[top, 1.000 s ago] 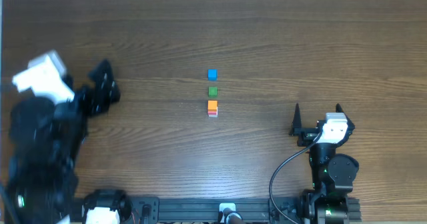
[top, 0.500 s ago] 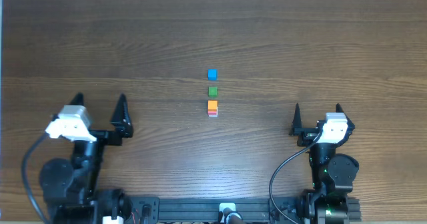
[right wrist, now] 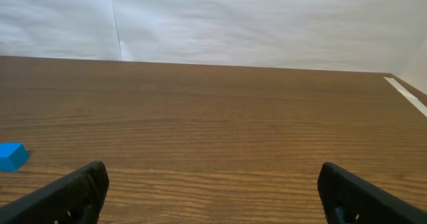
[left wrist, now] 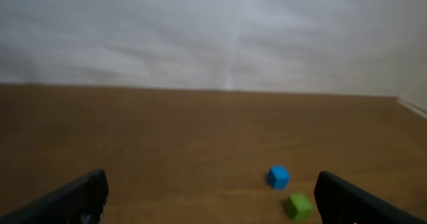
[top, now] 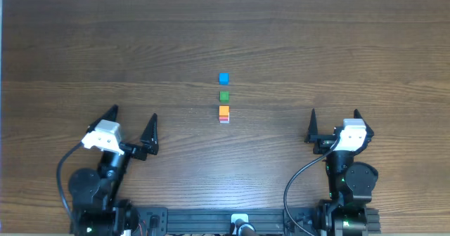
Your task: Stack Cubes
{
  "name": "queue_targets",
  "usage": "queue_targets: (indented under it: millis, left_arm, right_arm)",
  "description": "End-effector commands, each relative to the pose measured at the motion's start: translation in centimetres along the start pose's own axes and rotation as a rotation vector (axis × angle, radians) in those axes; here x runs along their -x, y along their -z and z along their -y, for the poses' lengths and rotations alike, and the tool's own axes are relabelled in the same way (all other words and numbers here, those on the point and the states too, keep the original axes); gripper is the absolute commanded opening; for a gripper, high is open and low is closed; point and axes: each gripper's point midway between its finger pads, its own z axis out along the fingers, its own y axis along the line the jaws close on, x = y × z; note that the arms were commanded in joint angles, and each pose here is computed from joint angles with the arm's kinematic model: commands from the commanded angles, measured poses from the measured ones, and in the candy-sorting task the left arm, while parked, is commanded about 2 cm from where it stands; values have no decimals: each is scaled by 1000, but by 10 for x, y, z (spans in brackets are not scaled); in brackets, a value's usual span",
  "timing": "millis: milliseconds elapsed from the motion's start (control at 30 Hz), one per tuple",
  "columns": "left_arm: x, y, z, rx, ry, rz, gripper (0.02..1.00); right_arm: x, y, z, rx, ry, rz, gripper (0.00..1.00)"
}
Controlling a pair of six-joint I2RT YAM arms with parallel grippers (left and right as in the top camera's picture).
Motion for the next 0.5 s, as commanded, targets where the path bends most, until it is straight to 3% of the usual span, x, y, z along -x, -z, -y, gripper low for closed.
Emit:
queue_targets:
  millis: [33, 500]
  left_arm:
    - [-25, -4, -2, -13, -7, -35, 996]
    - [-31, -7, -4, -13, -9, -28, 998]
  right_arm:
    - [-1, 0, -2, 9, 1, 1, 993]
    - [-1, 0, -2, 9, 1, 1, 993]
